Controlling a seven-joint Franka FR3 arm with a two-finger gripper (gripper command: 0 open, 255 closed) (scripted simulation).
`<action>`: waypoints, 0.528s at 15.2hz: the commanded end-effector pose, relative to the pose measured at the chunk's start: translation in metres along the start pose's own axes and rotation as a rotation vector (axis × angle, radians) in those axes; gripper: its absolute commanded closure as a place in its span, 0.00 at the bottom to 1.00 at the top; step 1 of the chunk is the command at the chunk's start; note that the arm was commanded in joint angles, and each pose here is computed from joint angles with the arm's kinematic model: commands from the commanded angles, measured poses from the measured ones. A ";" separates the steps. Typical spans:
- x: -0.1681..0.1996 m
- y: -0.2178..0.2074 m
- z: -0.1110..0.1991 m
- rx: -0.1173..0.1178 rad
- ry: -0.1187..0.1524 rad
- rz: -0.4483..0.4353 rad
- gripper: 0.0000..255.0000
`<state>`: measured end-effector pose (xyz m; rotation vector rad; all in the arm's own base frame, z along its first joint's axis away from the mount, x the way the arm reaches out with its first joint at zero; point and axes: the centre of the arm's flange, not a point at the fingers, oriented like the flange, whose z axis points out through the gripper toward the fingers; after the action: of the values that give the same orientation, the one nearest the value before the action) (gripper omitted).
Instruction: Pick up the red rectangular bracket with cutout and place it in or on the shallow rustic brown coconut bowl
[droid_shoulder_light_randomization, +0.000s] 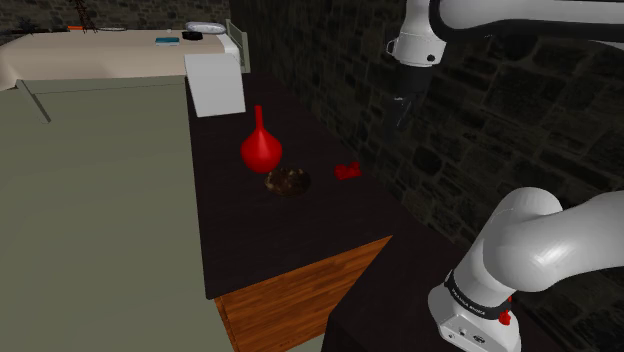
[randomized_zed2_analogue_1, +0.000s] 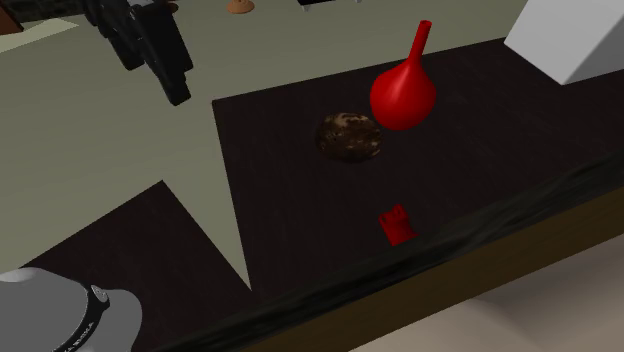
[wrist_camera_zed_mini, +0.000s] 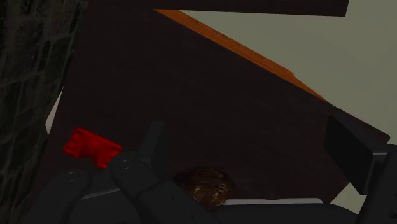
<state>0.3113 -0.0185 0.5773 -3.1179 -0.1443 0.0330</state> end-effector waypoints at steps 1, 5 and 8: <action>0.000 0.000 0.000 0.000 0.000 0.000 0.00; 0.010 0.039 0.034 0.001 -0.001 -0.087 0.00; 0.020 0.068 0.060 0.001 -0.001 -0.152 0.00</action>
<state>0.3338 -0.0735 0.5264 -3.0998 -0.3407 0.0345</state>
